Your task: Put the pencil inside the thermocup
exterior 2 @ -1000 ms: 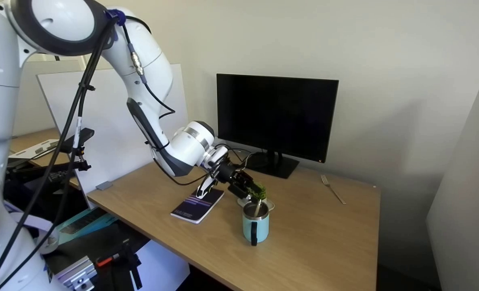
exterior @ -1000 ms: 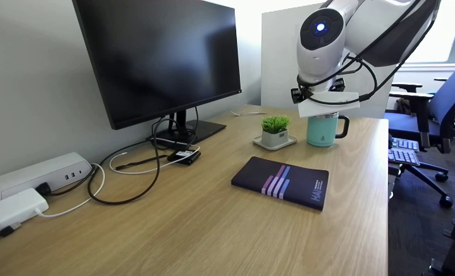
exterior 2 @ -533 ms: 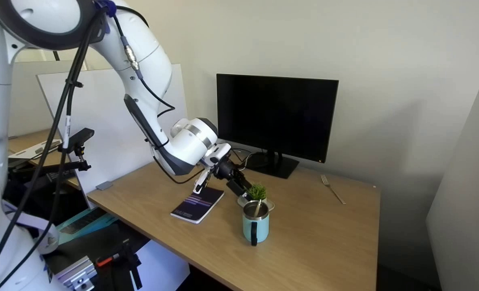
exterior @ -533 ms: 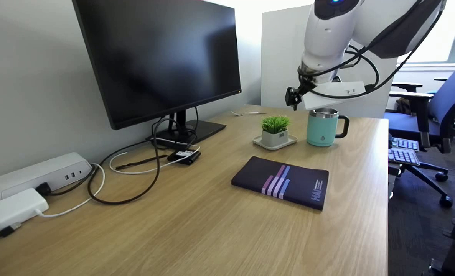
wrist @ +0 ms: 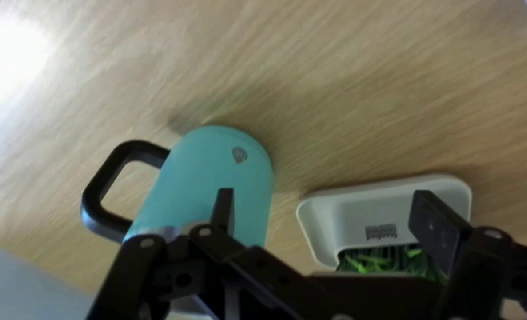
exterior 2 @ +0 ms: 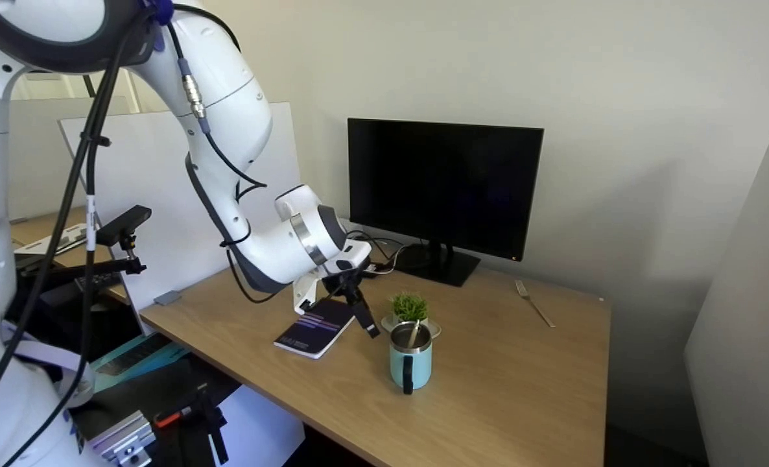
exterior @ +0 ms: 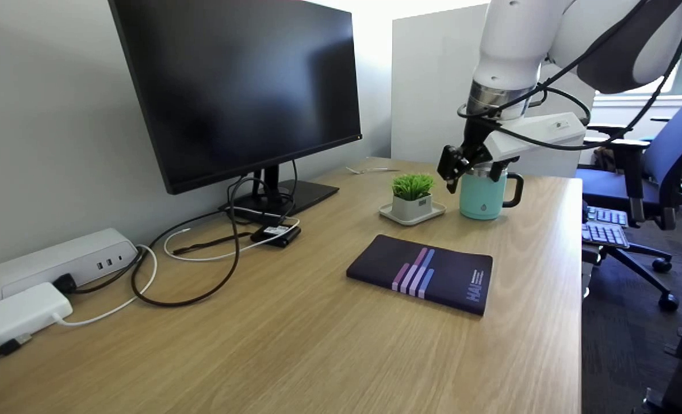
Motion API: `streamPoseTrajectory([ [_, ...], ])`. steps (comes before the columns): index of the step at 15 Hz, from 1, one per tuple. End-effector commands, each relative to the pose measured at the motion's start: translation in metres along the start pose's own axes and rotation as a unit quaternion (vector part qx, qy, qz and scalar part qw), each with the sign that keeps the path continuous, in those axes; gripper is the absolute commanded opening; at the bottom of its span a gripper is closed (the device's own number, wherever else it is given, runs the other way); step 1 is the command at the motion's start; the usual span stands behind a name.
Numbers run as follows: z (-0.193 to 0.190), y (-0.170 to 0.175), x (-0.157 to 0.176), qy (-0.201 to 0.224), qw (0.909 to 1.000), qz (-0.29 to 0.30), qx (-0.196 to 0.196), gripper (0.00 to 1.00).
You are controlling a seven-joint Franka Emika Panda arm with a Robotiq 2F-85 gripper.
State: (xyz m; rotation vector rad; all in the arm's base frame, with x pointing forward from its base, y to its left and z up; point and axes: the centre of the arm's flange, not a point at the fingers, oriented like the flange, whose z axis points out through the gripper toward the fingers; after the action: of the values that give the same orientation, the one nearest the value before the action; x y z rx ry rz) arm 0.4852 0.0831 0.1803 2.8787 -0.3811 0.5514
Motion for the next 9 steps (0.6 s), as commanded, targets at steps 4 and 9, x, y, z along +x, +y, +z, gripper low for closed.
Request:
streamPoseTrajectory([
  [4,-0.012,-0.015,-0.016,-0.135,0.9841,-0.100,0.055,1.00],
  [9,-0.019,-0.031,-0.029,-0.228,0.9523,-0.179,0.097,1.00],
])
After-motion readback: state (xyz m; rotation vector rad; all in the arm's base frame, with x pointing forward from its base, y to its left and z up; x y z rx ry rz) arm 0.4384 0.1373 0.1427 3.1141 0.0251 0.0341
